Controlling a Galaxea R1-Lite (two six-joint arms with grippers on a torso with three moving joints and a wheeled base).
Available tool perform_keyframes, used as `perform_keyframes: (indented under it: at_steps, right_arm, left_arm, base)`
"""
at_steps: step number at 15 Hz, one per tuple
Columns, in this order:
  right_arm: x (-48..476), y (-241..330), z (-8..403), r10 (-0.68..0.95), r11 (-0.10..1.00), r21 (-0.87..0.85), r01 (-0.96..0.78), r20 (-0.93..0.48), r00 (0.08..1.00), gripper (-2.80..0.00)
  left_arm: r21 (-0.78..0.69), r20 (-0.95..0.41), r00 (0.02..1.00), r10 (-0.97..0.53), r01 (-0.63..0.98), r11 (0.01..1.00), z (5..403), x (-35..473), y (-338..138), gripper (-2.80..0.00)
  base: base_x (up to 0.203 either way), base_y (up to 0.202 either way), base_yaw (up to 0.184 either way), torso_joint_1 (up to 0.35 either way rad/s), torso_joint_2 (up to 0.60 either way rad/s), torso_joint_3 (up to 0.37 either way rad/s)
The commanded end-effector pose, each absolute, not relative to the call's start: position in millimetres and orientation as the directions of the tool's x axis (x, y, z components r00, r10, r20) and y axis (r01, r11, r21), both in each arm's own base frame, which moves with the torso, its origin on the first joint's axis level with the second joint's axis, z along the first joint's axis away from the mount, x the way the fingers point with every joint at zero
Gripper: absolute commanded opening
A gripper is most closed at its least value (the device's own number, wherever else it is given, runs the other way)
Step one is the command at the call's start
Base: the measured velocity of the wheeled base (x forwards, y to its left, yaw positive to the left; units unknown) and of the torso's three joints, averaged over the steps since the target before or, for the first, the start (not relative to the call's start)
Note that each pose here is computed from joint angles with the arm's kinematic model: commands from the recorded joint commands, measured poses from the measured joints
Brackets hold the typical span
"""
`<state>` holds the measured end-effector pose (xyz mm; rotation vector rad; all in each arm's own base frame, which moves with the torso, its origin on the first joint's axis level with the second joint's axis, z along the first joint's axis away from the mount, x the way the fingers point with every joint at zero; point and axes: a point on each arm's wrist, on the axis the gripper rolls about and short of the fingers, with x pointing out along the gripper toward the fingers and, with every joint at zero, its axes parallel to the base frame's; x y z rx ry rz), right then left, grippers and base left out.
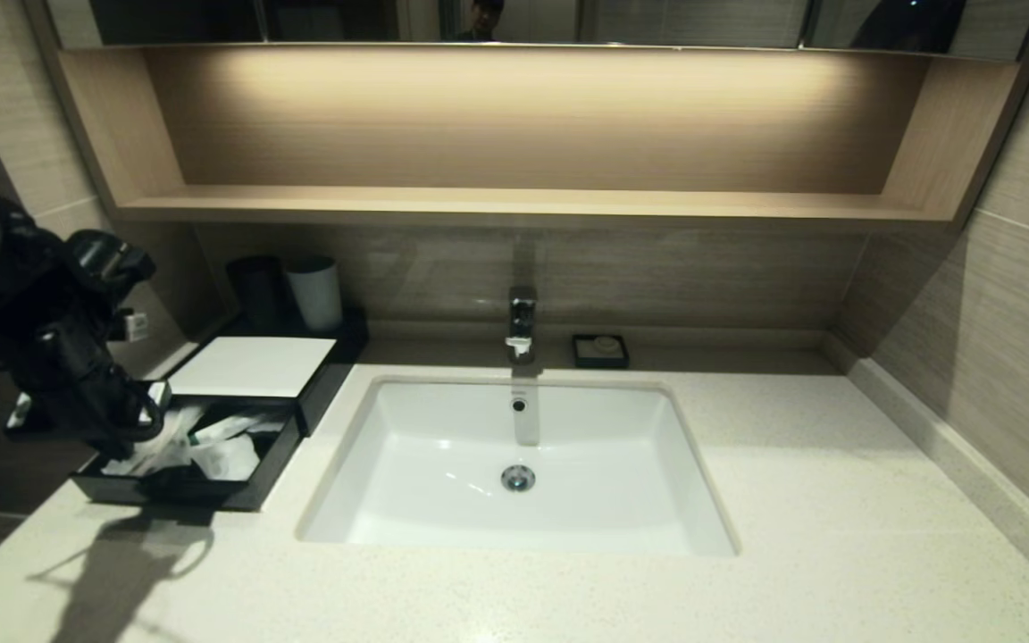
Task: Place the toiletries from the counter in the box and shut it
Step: Close the drawer
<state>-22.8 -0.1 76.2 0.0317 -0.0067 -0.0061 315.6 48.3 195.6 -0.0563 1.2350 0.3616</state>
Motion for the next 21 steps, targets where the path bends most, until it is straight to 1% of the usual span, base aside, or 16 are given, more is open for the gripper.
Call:
perform_keyframes:
  at_steps: [1, 4, 6, 14, 17, 21]
  right_arm:
    - [-22.7, -0.1, 76.3, -0.006, 0.999, 0.032, 0.006, 0.006, 1.0, -2.8]
    - [-22.8, -0.1, 76.6, -0.006, 0.999, 0.032, 0.006, 0.007, 1.0, -2.8]
    - [-22.7, -0.2, 76.3, -0.005, 0.999, 0.032, 0.004, 0.006, 1.0, -2.8]
    - [-22.8, -0.1, 76.7, -0.006, 0.999, 0.032, 0.006, 0.008, 1.0, -2.8]
    - [-22.8, -0.1, 76.7, -0.006, 0.999, 0.032, 0.006, 0.008, 1.0, -2.8]
    - [-22.7, -0.2, 76.3, -0.005, 0.999, 0.032, 0.005, 0.006, 1.0, -2.8]
  left_arm:
    - [0.161, -0.938, 0.248, 0.241, -0.304, 0.939, 184.6, 305.0, 49.4, -2.8]
    - [0.163, -0.94, 0.24, 0.24, -0.303, 0.939, 161.3, 301.7, 49.3, -2.8]
    - [0.162, -0.938, 0.247, 0.243, -0.308, 0.938, 152.4, 298.6, 49.9, -2.8]
    - [0.163, -0.948, 0.216, 0.235, -0.306, 0.938, 131.4, 304.7, 52.0, -2.8]
    - [0.163, -0.944, 0.227, 0.238, -0.308, 0.937, 119.5, 309.7, 52.5, -2.8]
    - [0.155, -0.937, 0.253, 0.239, -0.312, 0.937, 113.6, 315.9, 53.6, -2.8]
  base:
    - [0.0, 0.0, 0.0, 0.0, 0.0, 0.0]
    - [0.0, 0.0, 0.0, 0.0, 0.0, 0.0]
    - [0.0, 0.0, 0.0, 0.0, 0.0, 0.0]
    - [0.0, 0.0, 0.0, 0.0, 0.0, 0.0]
    - [0.0, 0.0, 0.0, 0.0, 0.0, 0.0]
    - [0.0, 0.0, 0.0, 0.0, 0.0, 0.0]
